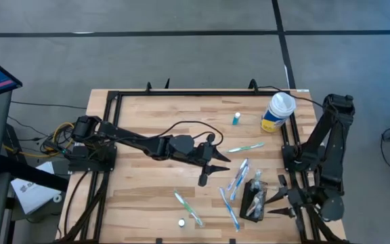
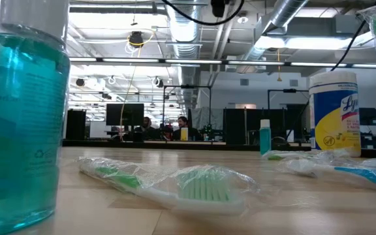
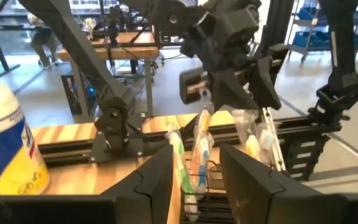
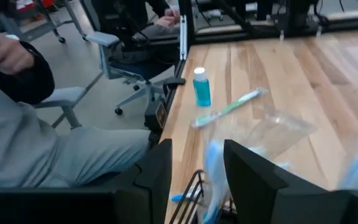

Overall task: Pick & Place toothbrushing station
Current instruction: Put the green toothbrush into the black wire organizer

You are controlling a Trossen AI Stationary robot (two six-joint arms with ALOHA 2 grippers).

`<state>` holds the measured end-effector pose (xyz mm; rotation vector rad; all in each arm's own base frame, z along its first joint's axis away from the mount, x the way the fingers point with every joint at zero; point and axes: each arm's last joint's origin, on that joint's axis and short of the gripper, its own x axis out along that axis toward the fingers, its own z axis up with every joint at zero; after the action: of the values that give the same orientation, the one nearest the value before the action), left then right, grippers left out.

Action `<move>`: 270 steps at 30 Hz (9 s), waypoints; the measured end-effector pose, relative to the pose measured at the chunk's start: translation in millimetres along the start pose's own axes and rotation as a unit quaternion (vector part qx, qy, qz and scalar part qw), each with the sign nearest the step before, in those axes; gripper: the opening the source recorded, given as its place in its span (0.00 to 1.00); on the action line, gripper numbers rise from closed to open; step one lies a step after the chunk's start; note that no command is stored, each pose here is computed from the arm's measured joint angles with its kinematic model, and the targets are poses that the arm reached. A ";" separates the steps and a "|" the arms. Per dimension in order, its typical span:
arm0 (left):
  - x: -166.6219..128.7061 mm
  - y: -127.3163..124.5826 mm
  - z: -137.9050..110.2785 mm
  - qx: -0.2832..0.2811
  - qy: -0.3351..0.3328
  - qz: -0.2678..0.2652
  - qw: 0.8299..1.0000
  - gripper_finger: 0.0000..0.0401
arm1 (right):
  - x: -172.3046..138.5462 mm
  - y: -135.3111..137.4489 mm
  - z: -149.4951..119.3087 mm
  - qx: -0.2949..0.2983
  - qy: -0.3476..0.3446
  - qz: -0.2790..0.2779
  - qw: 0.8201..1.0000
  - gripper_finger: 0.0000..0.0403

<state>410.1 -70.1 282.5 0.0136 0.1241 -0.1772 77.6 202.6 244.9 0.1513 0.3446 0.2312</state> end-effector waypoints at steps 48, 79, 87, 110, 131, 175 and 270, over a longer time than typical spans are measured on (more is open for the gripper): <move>78.8 95.0 -153.4 -0.059 0.143 0.163 0.975 0.32 | -26.1 -23.0 33.8 -0.016 -0.052 0.016 0.998 0.29; 80.8 100.5 -182.1 -0.067 0.179 0.170 0.967 0.32 | -26.0 -23.2 33.4 -0.017 -0.051 0.015 0.998 0.29; 79.4 101.4 -184.6 -0.060 0.193 0.189 0.961 0.32 | -26.0 -23.1 33.4 -0.017 -0.051 0.016 0.998 0.29; 81.0 97.4 -198.6 -0.058 0.216 0.180 0.958 0.09 | -19.4 -27.4 36.2 -0.010 -0.048 0.005 0.999 0.29; 71.5 96.2 -152.0 -0.056 0.190 0.185 0.963 0.01 | -19.5 -27.3 36.3 -0.009 -0.048 0.005 0.999 0.29; 15.1 9.2 12.5 0.078 0.034 0.177 0.981 0.00 | -19.6 -37.0 39.9 -0.036 -0.117 -0.138 0.983 0.29; -31.3 -24.9 -14.8 0.095 -0.111 0.179 0.973 0.00 | 17.5 -92.2 121.8 -0.035 -0.256 -0.250 0.933 0.24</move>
<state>373.4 -88.8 271.7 0.2062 -0.1205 0.1710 154.6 105.1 335.6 0.0458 -0.1514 -0.3028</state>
